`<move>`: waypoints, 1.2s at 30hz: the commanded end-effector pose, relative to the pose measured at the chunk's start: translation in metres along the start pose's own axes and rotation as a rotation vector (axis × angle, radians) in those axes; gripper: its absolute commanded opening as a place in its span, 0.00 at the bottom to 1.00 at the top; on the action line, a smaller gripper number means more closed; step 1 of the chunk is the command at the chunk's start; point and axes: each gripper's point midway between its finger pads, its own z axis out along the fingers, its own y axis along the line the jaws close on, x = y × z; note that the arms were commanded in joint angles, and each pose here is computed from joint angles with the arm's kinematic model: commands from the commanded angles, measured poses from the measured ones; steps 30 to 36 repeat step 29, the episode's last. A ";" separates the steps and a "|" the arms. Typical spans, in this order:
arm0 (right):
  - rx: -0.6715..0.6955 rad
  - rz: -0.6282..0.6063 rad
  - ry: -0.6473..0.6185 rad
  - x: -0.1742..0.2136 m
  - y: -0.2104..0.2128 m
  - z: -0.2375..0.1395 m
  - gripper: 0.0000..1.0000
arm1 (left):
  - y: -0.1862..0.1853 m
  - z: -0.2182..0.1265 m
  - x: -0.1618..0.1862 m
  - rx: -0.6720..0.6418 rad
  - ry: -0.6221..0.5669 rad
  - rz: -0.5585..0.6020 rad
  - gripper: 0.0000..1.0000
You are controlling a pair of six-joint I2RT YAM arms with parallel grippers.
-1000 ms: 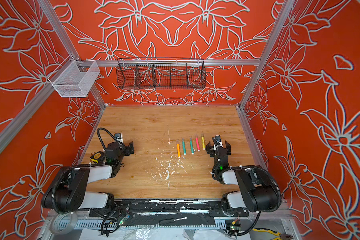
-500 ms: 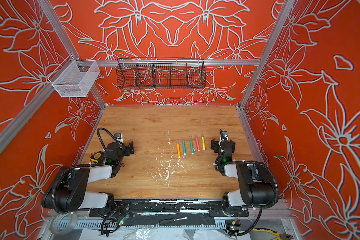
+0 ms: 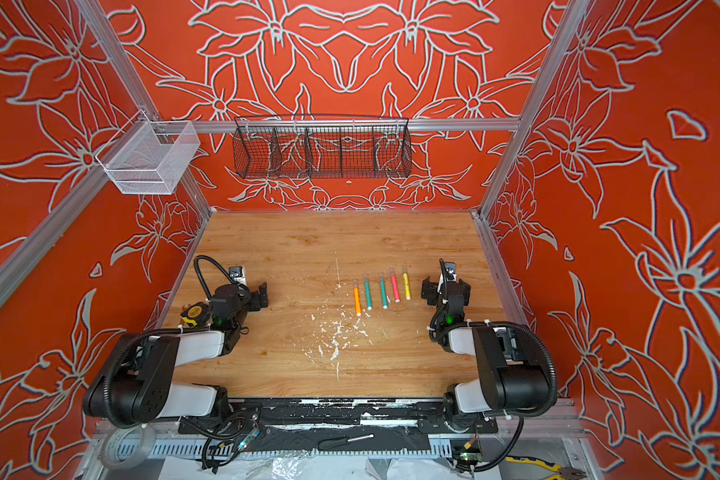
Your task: Insert the pens into the pen caps
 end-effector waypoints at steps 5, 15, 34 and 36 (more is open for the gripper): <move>-0.010 0.011 -0.010 -0.002 0.001 -0.001 0.97 | 0.001 0.001 -0.010 0.003 -0.029 -0.013 0.96; -0.013 0.007 -0.010 -0.002 0.002 -0.001 0.97 | 0.000 0.001 -0.009 0.003 -0.026 -0.012 0.96; -0.010 -0.003 -0.008 -0.002 0.004 -0.001 0.97 | 0.001 0.003 -0.009 0.031 -0.012 -0.026 0.96; -0.010 -0.003 -0.008 -0.002 0.004 -0.001 0.97 | 0.001 0.003 -0.009 0.031 -0.012 -0.026 0.96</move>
